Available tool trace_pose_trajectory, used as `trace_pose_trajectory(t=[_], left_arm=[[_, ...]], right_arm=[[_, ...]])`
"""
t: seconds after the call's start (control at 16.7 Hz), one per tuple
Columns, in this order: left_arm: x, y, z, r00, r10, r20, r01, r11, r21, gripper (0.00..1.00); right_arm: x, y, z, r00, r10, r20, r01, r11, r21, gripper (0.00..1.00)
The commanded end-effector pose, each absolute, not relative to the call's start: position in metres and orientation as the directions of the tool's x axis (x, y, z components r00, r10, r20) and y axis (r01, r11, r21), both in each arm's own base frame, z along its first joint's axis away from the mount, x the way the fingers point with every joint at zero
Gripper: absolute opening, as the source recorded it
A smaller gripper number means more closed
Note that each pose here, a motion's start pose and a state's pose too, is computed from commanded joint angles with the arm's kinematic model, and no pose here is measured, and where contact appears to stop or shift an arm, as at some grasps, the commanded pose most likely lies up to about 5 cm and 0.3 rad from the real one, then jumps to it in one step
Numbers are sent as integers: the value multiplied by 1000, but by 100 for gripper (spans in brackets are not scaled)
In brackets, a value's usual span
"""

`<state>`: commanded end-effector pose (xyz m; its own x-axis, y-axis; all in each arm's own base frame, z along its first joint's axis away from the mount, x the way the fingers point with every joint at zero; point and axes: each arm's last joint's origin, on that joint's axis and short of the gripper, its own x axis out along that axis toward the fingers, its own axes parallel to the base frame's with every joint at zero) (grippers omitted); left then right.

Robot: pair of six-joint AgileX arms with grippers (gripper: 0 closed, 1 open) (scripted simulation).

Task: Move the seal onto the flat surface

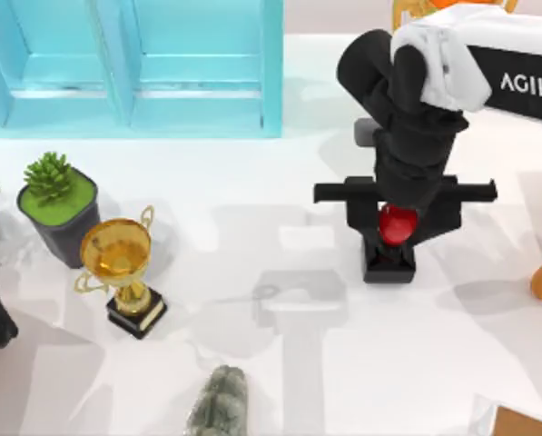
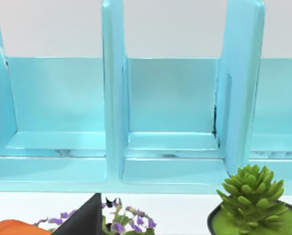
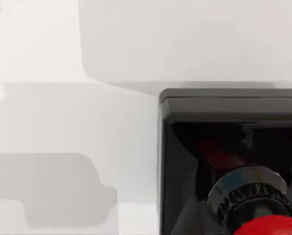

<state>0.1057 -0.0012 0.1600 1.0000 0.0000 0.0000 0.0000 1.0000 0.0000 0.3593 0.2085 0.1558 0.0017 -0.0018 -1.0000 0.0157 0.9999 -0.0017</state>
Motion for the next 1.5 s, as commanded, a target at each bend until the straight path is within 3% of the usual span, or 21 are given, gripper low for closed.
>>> trace_pose_trajectory(t=[0.54,1.2,1.5], left_arm=[[106,-1,160,1000,0,0,0,1000,0,100],[106,-1,160,1000,0,0,0,1000,0,100],[106,-1,160,1000,0,0,0,1000,0,100]], right_arm=[[359,208,156,2,-2,-1000,16,1000,-2,98],[361,209,158,-1,-3,-1000,18,1000,-3,100],[370,216,203,-14,-11,-1000,17,1000,-11,100]])
